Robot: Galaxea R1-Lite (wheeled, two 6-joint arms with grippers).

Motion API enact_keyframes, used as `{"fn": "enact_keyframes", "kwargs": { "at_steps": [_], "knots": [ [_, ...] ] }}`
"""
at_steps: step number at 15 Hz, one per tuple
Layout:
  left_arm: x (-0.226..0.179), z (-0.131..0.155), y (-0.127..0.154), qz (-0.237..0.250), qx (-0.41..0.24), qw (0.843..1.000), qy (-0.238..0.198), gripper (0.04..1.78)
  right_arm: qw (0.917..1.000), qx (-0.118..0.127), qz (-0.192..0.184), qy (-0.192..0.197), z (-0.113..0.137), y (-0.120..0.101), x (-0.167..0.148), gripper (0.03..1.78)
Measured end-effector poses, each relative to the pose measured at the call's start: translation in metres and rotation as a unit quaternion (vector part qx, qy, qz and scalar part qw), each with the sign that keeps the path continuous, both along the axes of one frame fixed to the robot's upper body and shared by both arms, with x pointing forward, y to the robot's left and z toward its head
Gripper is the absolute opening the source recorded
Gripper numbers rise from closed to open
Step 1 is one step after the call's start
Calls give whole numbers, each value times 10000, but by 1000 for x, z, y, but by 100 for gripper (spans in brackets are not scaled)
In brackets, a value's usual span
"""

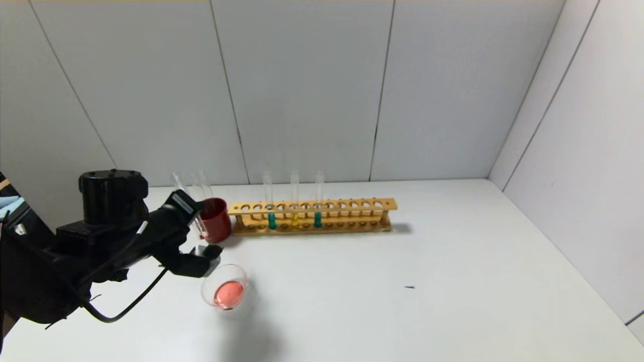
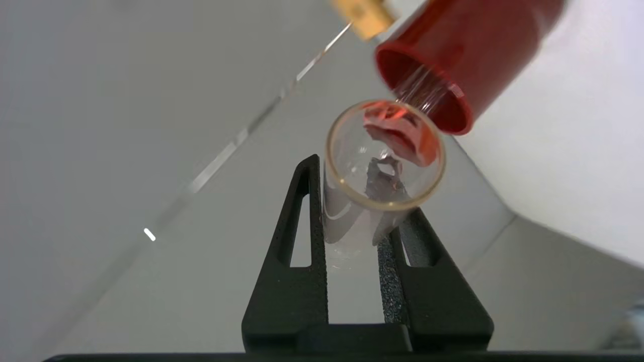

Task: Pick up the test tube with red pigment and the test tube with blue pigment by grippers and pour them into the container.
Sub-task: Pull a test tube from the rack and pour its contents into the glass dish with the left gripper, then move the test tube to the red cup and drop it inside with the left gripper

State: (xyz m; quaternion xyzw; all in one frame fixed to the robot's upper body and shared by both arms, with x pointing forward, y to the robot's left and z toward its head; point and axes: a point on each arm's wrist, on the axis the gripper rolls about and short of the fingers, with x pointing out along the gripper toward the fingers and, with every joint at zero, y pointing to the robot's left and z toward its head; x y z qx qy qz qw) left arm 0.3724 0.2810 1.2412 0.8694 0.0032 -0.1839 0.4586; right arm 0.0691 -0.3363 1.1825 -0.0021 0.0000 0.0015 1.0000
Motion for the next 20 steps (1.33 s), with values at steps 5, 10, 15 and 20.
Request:
{"fn": "enact_keyframes", "kwargs": {
  "at_steps": [5,10,15,20],
  "knots": [
    [-16,51,9,1985,-3234,9178,-1170,33,10000,2,2,0,0,0,0,175],
    [-33,71,17,2719,-6302,7184,-1131,33,10000,0,0,0,0,0,0,175],
    [-29,68,36,2077,-8027,5573,434,33,10000,0,2,0,0,0,0,175],
    [-4,55,46,2004,-8375,4980,1020,33,10000,0,-2,0,0,0,0,175]
  ]
}}
